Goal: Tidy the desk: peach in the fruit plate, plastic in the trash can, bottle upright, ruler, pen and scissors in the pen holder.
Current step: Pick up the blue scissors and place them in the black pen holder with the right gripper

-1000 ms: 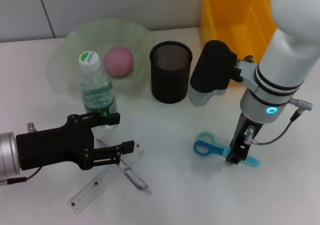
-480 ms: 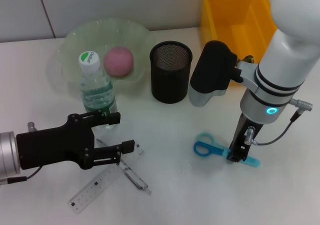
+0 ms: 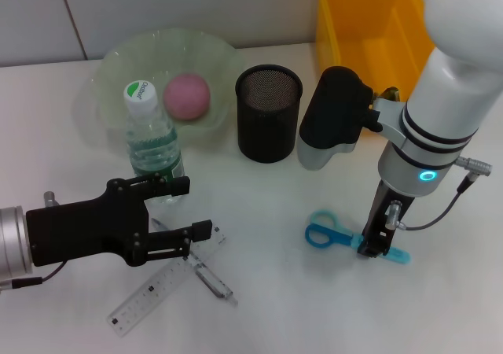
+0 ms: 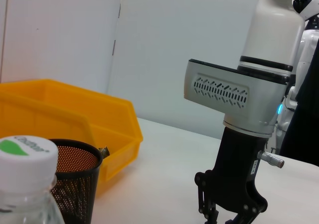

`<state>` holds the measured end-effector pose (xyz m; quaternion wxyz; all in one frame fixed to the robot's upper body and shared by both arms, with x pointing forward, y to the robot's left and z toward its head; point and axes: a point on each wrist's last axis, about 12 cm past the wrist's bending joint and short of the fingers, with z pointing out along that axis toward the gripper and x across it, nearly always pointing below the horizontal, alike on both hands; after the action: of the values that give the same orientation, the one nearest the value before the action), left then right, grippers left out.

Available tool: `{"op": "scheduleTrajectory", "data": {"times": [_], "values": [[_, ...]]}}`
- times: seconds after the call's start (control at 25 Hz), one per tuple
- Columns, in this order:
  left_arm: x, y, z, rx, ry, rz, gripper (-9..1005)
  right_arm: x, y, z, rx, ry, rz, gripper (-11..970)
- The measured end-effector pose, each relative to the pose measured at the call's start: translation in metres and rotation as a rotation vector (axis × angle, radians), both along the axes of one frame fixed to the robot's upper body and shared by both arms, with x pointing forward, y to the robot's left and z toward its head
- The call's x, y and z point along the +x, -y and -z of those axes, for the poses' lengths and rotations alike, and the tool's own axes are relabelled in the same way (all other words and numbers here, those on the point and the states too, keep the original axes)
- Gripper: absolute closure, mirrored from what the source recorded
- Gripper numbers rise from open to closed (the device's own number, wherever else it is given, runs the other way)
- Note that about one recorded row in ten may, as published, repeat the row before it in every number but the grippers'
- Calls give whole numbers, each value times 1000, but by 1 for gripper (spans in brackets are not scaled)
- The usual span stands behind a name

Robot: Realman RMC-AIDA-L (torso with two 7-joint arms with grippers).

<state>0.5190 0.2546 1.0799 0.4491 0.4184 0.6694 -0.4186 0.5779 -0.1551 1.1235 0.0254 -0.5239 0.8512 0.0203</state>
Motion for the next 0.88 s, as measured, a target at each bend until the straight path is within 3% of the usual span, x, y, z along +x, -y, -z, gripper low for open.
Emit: {"op": "scheduleTrajectory", "data": {"times": [0.2,0.44,0.88], "values": [[0,0,0,0,0,0,209,-1,-2,-3,34,-8,2,746],[-1,-1,1,-1,-3,-1,209,2,3,-26,157,20,41,747],[-2,-2,1,0,-4,-1,209,-10,46,-67,505,130,99,743]]}}
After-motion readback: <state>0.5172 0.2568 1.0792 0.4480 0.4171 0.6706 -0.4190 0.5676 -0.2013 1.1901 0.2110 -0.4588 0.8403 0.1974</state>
